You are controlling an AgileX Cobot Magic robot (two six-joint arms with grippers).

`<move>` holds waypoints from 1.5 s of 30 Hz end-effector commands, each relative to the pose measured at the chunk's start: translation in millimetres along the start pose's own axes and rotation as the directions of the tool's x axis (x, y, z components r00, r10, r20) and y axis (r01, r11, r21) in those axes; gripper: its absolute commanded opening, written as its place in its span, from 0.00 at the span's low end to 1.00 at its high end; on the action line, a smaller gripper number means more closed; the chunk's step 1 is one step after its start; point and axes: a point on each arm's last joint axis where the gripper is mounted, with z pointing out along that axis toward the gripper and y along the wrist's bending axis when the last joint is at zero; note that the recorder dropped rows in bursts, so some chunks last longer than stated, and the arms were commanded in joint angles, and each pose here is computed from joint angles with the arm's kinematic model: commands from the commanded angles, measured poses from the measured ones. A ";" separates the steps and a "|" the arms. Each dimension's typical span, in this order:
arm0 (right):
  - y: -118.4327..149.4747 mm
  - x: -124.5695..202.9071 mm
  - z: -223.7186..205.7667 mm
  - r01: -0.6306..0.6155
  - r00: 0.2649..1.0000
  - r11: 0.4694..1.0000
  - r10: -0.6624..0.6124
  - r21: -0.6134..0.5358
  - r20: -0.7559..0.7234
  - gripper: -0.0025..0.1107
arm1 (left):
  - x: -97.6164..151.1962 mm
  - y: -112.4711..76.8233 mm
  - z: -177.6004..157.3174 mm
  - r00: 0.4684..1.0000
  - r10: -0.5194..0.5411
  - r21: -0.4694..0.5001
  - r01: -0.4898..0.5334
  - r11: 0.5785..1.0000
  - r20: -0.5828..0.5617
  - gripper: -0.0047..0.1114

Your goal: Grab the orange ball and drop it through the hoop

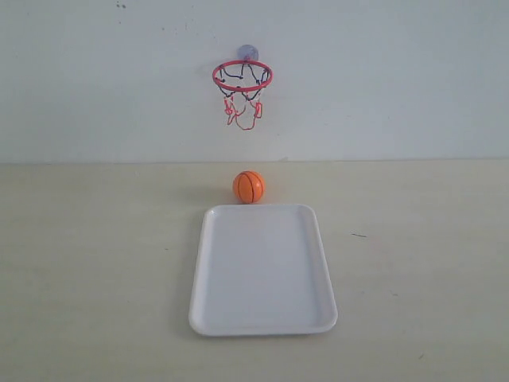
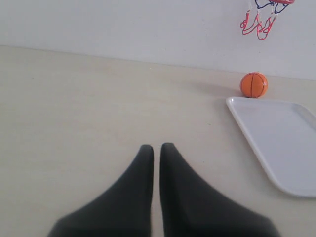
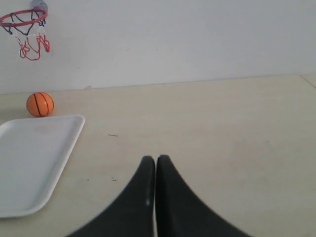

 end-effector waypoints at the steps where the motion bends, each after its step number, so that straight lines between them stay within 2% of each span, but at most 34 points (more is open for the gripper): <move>1: -1.4 10.5 3.5 -0.004 1.000 1.000 0.004 0.003 0.003 0.02 | -1.7 -0.2 -0.4 1.000 -0.006 0.000 0.006 1.000 0.013 0.08; 3: -1.9 17.9 3.2 0.001 0.997 1.000 -0.001 0.008 -0.078 0.02 | -1.7 -0.2 -0.4 1.000 -0.006 0.000 0.006 1.000 0.013 0.08; 8: -1.8 17.4 3.3 0.038 0.997 0.999 -0.037 0.005 -0.073 0.02 | -1.7 -0.2 -0.4 1.000 -0.006 0.000 0.006 1.000 0.013 0.08; 45: -1.9 17.8 3.2 0.022 0.997 1.000 -0.021 0.007 -0.077 0.02 | -1.7 -0.2 -0.4 1.000 -0.006 0.000 0.006 1.000 0.013 0.08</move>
